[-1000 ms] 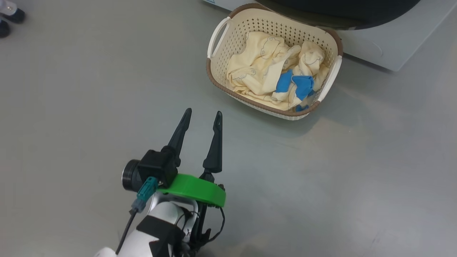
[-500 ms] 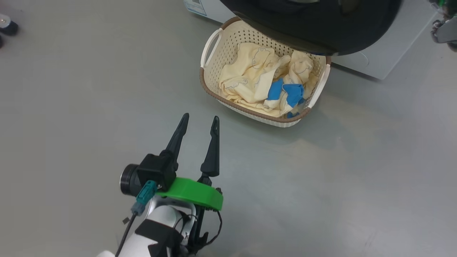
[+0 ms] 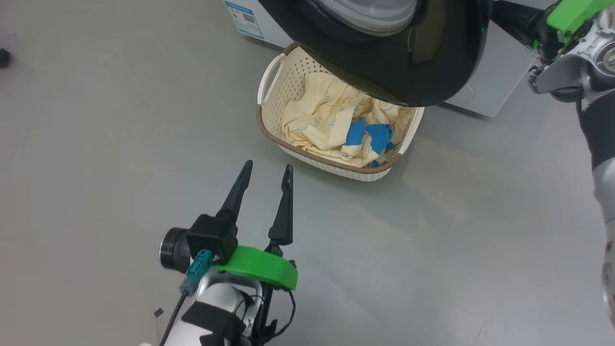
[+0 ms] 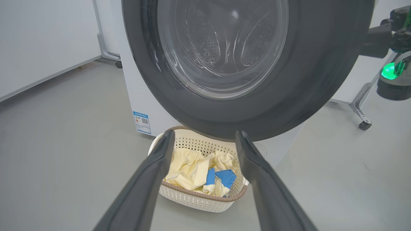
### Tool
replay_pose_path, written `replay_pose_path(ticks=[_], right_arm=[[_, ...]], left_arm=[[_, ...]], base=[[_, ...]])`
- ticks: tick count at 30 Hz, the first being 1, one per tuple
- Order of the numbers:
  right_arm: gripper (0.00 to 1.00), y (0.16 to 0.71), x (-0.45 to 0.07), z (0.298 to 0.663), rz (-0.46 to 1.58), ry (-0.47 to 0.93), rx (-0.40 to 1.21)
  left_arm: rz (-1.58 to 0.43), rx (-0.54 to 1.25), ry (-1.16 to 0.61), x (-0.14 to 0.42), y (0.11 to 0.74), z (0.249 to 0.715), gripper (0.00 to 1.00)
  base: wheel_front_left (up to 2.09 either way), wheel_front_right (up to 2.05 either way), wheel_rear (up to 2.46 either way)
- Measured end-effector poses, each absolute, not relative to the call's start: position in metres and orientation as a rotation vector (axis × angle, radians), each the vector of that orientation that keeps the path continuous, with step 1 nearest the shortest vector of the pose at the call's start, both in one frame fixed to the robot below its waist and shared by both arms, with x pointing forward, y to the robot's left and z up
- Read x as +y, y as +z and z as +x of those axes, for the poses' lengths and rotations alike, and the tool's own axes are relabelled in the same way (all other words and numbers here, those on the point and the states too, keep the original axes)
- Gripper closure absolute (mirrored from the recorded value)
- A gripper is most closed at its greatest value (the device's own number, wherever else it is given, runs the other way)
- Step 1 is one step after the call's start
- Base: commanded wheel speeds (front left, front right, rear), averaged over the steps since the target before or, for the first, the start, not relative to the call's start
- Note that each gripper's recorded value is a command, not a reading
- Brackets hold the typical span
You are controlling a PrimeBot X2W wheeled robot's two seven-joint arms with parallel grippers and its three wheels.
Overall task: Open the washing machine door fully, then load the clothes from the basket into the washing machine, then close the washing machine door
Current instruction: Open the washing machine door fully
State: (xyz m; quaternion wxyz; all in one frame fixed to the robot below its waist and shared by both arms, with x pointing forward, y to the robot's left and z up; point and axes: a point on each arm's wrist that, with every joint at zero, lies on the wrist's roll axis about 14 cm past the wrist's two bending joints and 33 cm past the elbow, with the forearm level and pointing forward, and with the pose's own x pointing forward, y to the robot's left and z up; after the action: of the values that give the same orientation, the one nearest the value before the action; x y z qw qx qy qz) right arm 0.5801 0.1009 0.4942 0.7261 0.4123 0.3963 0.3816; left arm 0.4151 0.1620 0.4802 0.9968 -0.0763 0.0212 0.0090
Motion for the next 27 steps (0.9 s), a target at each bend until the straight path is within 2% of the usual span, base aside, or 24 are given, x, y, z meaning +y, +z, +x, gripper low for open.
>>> replay_pose_path(ticks=[27], right_arm=[[1.00, 0.493, 0.133, 0.502, 0.833, 1.001, 1.004]], left_arm=[[-0.148, 0.013, -0.019, 0.151, 0.492, 0.406, 0.00]], base=[[0.00, 0.00, 0.00]])
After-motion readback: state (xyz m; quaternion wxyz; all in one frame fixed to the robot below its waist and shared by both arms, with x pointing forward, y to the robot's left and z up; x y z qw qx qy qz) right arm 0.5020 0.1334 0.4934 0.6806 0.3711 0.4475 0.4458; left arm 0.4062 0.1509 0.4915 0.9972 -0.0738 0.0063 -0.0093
